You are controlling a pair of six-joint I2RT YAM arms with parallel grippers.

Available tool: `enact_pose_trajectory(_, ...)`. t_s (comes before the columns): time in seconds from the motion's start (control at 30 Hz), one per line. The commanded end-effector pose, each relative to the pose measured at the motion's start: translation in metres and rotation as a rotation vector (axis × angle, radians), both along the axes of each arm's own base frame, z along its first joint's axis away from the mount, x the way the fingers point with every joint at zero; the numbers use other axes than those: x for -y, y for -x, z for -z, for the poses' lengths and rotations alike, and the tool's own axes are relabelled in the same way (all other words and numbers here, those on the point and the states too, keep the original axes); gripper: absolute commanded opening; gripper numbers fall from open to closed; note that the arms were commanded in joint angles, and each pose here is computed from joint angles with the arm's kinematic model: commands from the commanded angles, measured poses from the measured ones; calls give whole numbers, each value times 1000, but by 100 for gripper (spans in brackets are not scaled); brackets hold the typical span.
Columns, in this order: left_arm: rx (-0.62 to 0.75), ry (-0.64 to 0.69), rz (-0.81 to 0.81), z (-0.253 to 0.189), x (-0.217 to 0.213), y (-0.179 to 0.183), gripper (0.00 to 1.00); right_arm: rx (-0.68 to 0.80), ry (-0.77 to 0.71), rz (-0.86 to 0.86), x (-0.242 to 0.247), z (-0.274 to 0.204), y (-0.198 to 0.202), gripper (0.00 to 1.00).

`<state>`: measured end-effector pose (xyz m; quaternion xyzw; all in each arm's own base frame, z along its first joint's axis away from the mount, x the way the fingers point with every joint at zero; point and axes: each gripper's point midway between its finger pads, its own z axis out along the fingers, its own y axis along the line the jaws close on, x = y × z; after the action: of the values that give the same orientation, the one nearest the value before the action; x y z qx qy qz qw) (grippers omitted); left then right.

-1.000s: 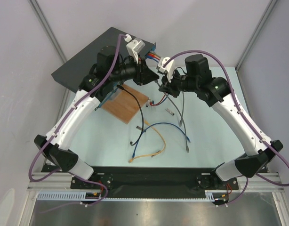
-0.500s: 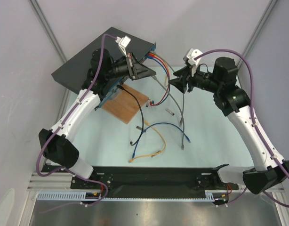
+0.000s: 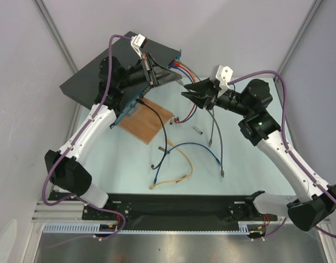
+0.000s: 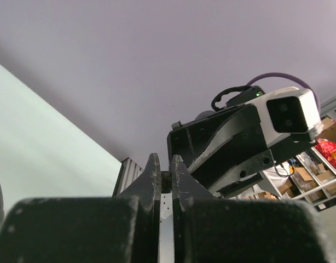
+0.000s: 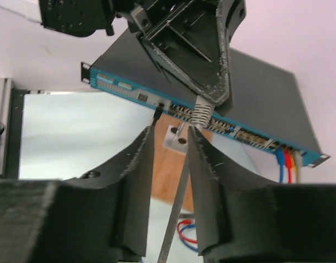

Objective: Insert the plug into the switch port
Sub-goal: Insert the connector into the switch port.

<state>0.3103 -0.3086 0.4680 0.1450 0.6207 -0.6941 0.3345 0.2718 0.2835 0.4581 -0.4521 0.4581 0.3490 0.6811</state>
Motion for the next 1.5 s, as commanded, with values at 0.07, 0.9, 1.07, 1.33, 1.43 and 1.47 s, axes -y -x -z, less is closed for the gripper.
enact_pose_trajectory(0.07, 35, 56, 31, -18, -6, 11, 0, 121, -118, 74, 9, -32, -3, 32)
enact_pose_trajectory(0.9, 36, 64, 35, -22, -9, 13, 1, 115, -49, 106, -3, -9, -19, 24)
enact_pose_trajectory(1.07, 29, 63, 29, -20, -9, 11, 0, 118, -58, 125, -1, -12, -23, 3)
enact_pose_trajectory(1.33, 167, 4, -110, -27, -39, -19, 67, -63, 4, 153, 6, -7, -67, 0)
enact_pose_trajectory(1.43, 262, -49, -206, -34, -65, -35, 76, -209, 39, 182, 16, 8, -105, 0)
enact_pose_trajectory(1.47, 315, -60, -258, -45, -79, -36, 80, -279, 59, 197, 17, 21, -115, 0)
